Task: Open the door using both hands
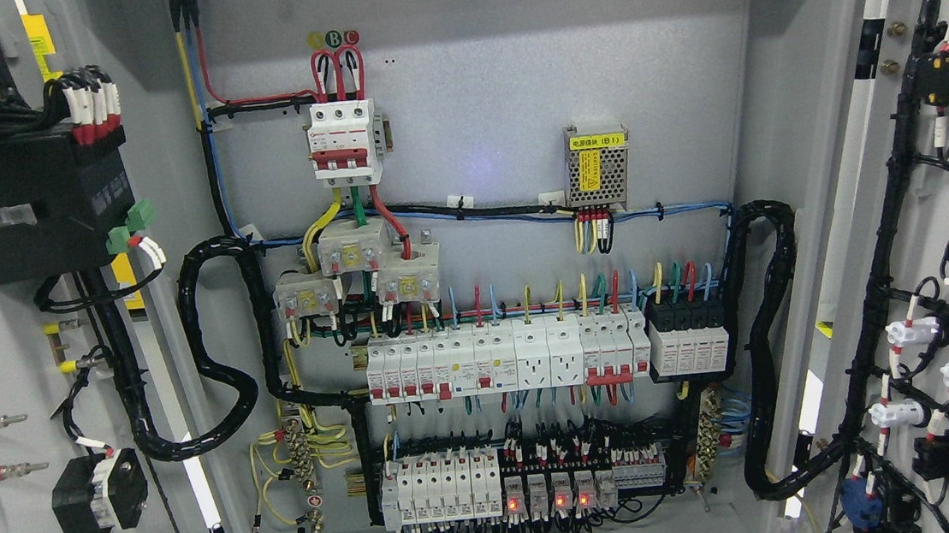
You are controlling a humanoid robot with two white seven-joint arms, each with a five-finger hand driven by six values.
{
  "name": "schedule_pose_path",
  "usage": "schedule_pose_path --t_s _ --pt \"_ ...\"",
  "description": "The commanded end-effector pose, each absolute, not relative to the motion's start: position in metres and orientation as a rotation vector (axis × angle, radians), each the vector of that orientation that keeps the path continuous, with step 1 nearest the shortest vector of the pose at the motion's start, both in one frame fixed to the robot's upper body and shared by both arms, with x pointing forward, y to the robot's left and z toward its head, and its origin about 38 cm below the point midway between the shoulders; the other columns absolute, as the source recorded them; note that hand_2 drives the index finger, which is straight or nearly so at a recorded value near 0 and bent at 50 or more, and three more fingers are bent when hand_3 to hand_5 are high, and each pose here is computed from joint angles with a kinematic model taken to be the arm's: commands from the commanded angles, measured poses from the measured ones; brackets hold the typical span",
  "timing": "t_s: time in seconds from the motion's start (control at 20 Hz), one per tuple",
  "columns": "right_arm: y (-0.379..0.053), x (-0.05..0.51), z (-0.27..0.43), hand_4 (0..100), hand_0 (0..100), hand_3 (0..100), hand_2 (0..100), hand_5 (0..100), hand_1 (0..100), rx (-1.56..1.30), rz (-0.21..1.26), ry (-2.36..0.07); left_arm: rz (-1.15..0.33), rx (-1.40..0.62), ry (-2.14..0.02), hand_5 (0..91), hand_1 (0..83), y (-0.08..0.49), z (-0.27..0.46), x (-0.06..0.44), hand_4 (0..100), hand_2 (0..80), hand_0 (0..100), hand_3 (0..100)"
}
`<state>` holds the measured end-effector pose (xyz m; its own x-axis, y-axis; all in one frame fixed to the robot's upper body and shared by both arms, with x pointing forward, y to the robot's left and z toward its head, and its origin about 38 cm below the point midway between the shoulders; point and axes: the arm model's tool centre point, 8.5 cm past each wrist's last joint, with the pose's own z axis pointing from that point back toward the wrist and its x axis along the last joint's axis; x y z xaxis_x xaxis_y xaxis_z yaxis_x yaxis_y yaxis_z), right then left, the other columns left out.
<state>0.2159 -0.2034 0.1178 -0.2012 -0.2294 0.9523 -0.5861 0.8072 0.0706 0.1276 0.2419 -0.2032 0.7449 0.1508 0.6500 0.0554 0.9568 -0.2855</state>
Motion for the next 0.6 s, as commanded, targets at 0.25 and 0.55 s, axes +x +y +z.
schedule_pose_path --t_s 0.25,0.55 --pt "-0.278 0.194 0.154 0 22 0 0 0 0 0.345 0.416 -1.996 -0.181 -0.557 -1.321 0.0 0.0 0.244 -0.021 0.204 0 0.0 0 2" --pt "-0.298 0.205 0.174 0 23 0 0 0 0 0.266 0.437 -2.085 -0.273 -0.627 -1.451 0.0 0.0 0.233 0.039 0.193 0 0.0 0 2"
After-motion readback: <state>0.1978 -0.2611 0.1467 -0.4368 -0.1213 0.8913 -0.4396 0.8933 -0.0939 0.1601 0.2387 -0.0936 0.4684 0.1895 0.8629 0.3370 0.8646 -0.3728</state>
